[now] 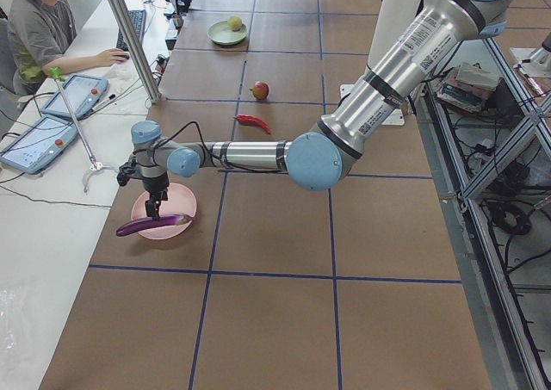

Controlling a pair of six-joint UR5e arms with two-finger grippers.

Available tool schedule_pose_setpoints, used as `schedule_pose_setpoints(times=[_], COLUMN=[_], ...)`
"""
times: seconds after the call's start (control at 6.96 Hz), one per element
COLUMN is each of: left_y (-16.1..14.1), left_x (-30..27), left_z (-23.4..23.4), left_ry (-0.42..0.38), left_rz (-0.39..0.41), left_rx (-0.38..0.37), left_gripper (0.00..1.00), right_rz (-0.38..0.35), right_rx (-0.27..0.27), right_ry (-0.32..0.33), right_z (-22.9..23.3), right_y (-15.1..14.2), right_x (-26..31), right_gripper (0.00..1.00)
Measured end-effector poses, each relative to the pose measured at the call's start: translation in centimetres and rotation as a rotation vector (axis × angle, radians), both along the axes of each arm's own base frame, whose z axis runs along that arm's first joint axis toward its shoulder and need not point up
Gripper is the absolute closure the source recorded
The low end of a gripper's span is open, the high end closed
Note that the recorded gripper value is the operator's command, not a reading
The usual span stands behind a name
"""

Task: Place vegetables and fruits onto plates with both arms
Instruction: 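Carry the eggplant with the left gripper onto the pink plate and release, then move the right gripper down onto the pomegranate and grasp it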

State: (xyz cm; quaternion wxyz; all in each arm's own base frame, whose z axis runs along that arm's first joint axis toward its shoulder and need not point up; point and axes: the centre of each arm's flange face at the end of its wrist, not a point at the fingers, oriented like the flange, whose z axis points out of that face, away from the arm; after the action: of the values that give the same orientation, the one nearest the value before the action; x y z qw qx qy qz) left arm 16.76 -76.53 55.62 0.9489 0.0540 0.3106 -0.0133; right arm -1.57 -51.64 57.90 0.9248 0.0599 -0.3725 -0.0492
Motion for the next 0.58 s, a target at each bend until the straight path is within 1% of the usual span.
schedule_pose_setpoints(times=[0.14,0.29,0.43,0.58], left_y=[1.5,3.6,5.4,6.9], left_x=[-2.9,-4.4,-5.1,-5.5], left_z=[0.0,-1.1,-3.0,-5.2], left_ry=[0.075,0.126,0.146,0.153], left_rz=[0.02,0.033,0.037,0.038], left_rx=[0.012,0.024,0.026,0.023], left_gripper=[0.0,0.0,0.0,0.0], right_rz=[-0.022,-0.061,-0.087,-0.097], right_rx=[0.033,0.097,0.135,0.142], right_ry=[-0.009,-0.025,-0.049,-0.073], right_z=[-2.4,-6.4,-10.4,-14.5], right_y=[-0.2,-1.0,-2.0,-2.7], right_x=[-2.0,-5.0,-8.7,-13.4], right_gripper=[0.0,0.01,0.0,0.0])
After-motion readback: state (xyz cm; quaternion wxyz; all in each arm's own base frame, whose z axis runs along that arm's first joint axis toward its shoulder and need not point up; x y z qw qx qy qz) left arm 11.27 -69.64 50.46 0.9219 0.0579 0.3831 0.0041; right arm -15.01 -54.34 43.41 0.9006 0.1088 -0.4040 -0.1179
